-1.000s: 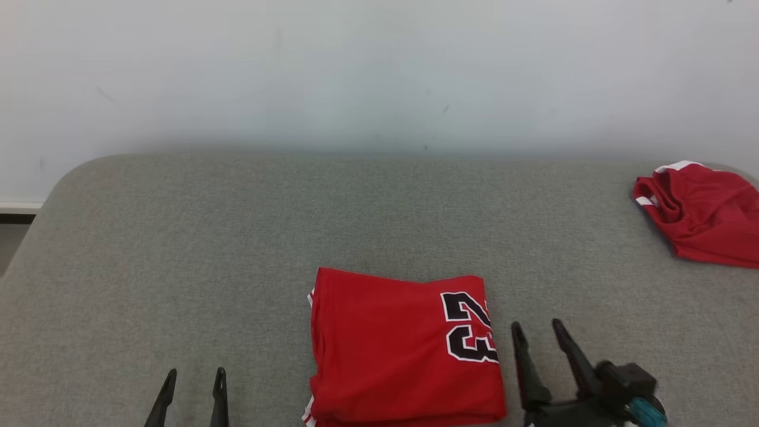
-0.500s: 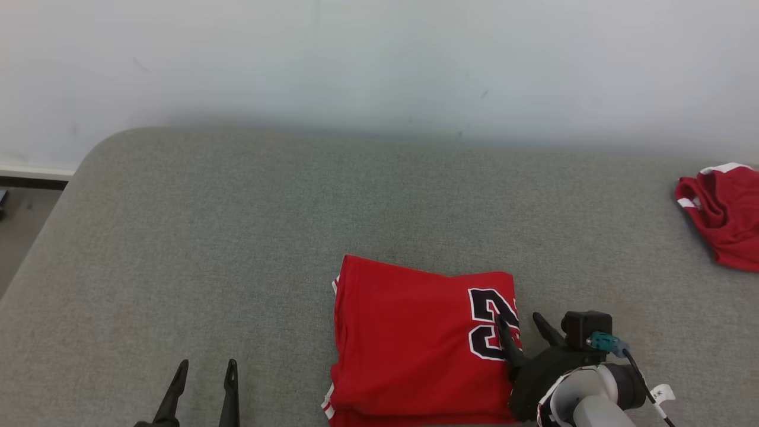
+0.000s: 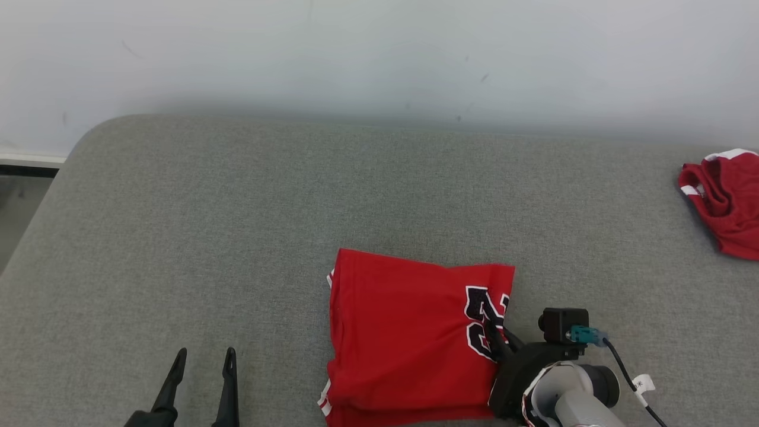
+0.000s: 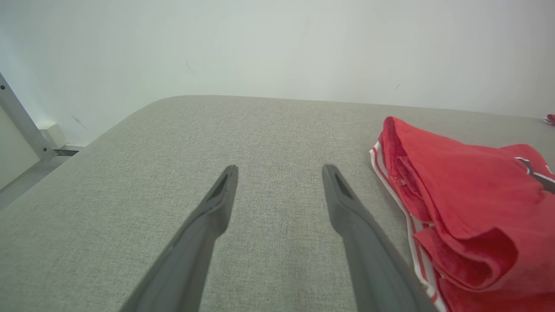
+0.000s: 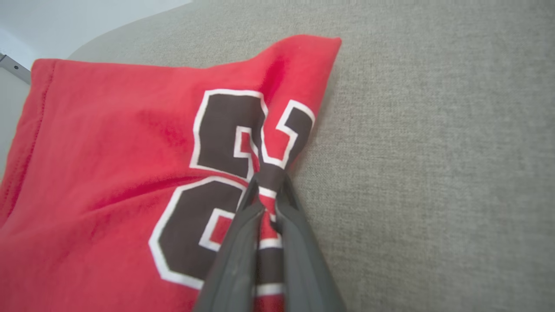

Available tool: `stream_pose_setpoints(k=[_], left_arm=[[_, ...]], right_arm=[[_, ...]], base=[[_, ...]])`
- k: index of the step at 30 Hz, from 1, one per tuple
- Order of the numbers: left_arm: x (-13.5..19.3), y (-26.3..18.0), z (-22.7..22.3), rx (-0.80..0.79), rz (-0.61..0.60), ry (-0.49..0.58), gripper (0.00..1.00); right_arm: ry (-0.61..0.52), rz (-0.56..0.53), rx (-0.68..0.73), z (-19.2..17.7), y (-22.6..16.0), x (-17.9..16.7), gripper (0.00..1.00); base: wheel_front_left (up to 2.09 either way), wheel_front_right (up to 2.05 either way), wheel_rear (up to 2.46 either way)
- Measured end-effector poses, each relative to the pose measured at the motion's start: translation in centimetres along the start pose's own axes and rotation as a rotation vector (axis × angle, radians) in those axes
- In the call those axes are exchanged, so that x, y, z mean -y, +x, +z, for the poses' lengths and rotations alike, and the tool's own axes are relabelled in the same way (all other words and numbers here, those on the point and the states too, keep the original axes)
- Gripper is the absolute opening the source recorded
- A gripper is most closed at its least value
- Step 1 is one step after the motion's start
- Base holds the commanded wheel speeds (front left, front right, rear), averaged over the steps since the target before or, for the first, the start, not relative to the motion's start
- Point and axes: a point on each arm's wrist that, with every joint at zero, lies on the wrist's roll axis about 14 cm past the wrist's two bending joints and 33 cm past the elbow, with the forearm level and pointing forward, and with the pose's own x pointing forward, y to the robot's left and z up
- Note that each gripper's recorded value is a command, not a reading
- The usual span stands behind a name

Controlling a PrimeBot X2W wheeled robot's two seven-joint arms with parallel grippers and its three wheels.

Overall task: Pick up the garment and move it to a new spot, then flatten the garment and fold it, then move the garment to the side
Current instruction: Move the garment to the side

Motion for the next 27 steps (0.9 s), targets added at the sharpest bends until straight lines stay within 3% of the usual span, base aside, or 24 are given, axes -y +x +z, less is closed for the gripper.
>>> stream_pose_setpoints(k=[4,10,19,27], left_arm=[[0.2,0.4,0.2,0.007,-0.007,-0.001,1.0],[0.9,1.1,-0.4,-0.013,-0.026,-0.006,1.0],[2.8,4.7,0.0,0.004,-0.102,0.016,1.0],[4.3,8.6,0.1,0.032,-0.178,0.05,1.0]], right_arm=[[-0.019,-0.01,0.04,1.6,0.4,0.8,0.0],[-0.103,-0.038,0.134,7.0,1.5,3.2,0.0],[-0.271,-0.161,0.179,14.5,2.3,10.7,0.0],[-0.392,-0.305,0.161,18.7,2.6,18.4,0.0]], base=[[0.0,0.0,0.0],[0.0,0.0,0.0],[0.0,0.0,0.0],[0.0,0.0,0.0]])
